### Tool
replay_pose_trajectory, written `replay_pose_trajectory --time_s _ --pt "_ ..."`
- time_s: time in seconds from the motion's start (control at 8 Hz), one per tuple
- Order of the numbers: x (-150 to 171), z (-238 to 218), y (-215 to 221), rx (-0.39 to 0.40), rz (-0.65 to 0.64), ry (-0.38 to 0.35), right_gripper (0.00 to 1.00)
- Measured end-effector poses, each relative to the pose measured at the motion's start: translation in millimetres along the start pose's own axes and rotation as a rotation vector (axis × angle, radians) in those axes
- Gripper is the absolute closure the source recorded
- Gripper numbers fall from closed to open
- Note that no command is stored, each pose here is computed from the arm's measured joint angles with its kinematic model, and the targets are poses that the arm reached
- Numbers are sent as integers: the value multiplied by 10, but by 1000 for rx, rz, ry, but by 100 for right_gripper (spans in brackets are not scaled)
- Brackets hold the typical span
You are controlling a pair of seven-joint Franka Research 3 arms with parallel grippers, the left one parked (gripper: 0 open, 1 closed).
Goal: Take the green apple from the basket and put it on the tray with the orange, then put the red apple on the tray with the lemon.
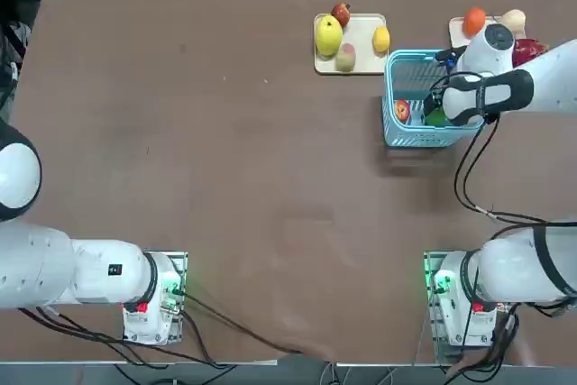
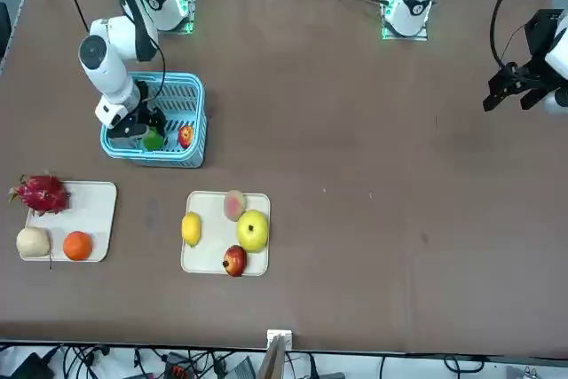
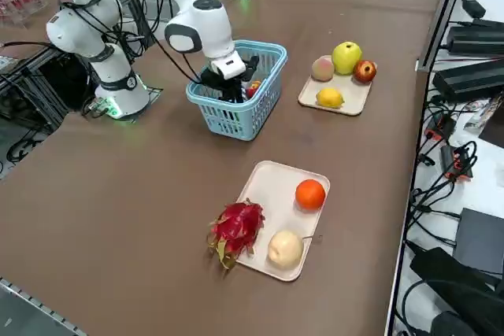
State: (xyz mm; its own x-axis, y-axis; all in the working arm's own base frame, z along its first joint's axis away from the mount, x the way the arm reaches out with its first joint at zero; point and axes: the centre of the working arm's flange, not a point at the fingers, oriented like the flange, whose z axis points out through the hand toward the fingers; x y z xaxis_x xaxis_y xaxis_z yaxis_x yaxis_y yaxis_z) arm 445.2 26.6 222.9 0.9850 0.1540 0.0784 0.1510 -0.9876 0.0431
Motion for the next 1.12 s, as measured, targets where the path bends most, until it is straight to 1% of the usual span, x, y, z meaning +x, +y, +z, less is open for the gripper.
replay_pose_trajectory --time_s 0.25,0.38,0.75,0.88,1.0,1.12 --pt "-8 27 -1 1 0 -5 16" --pt "-4 20 0 1 1 -2 31" --pt "20 -34 -3 -1 4 7 35" --pt "27 -110 -13 -5 18 -4 35" --pt "32 -259 -63 -12 38 -31 35" --pt "37 -496 -140 -24 61 -59 35"
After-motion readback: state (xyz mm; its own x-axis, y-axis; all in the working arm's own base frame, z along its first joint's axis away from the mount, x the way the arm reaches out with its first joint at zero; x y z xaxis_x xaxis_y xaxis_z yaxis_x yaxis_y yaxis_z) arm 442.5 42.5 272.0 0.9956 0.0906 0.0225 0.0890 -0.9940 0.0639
